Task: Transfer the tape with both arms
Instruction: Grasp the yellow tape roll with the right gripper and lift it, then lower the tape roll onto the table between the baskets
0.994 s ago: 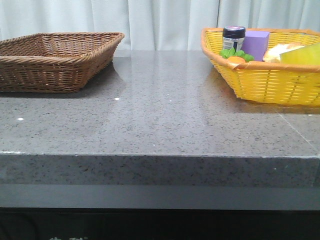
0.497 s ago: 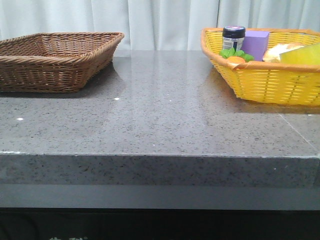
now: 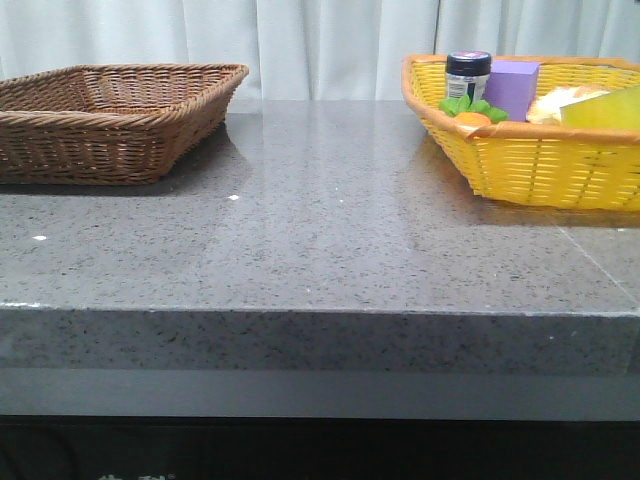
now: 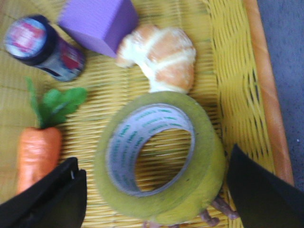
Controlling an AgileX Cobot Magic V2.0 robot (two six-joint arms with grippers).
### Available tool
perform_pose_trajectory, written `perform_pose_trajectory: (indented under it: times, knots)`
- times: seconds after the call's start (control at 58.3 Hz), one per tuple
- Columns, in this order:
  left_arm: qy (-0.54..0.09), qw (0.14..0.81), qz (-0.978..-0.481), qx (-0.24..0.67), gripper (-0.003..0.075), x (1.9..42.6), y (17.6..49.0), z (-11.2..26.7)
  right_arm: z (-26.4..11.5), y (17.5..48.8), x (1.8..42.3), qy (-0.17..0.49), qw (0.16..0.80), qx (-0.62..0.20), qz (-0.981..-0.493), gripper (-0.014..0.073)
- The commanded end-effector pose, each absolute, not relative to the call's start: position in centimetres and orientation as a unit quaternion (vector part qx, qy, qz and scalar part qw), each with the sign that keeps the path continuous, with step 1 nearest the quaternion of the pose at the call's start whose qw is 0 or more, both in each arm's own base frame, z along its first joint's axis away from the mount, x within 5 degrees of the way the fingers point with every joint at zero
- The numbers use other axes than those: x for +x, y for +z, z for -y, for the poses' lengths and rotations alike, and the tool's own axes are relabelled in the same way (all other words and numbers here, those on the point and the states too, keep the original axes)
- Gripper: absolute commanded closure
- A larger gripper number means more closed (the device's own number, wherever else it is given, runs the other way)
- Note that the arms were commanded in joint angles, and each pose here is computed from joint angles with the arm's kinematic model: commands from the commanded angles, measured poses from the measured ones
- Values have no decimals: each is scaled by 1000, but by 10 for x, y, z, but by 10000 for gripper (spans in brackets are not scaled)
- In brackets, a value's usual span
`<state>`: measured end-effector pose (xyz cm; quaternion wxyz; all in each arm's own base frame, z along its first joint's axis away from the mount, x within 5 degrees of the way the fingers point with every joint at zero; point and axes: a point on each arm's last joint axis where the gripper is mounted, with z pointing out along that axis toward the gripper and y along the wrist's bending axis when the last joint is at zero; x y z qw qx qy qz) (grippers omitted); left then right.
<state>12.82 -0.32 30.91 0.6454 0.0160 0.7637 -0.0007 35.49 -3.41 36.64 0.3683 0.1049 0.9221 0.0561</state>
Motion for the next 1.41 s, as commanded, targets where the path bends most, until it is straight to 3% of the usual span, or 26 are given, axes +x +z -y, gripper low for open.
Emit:
perform_pose_trajectory:
  times: [0.0, 0.566, 0.651, 0.84, 0.926, 1.097, 1.389]
  knots:
    - [-3, 690, -724, 16, 228, 130, 329, 4, 39, 380, 361, 41, 398, 108, -910, -17]
    - [-3, 690, -724, 16, 228, 130, 329, 4, 54, 339, 393, 21, 365, 121, -923, -10]
    - [-3, 690, -724, 16, 228, 130, 329, 4, 55, 339, 393, 20, 365, 122, -923, 77]
    - [-3, 690, -724, 16, 228, 130, 329, 4, 55, 338, 392, 21, 360, 123, -924, 427]
    - [-3, 690, -724, 16, 228, 130, 329, 4, 55, 338, 392, 21, 360, 123, -925, 522]
    - [-3, 690, -724, 16, 228, 130, 329, 4, 55, 351, 390, 21, 371, 122, -920, 551]
    - [-3, 690, -724, 16, 228, 130, 329, 4, 21, 421, 364, 68, 457, 72, -884, 551]
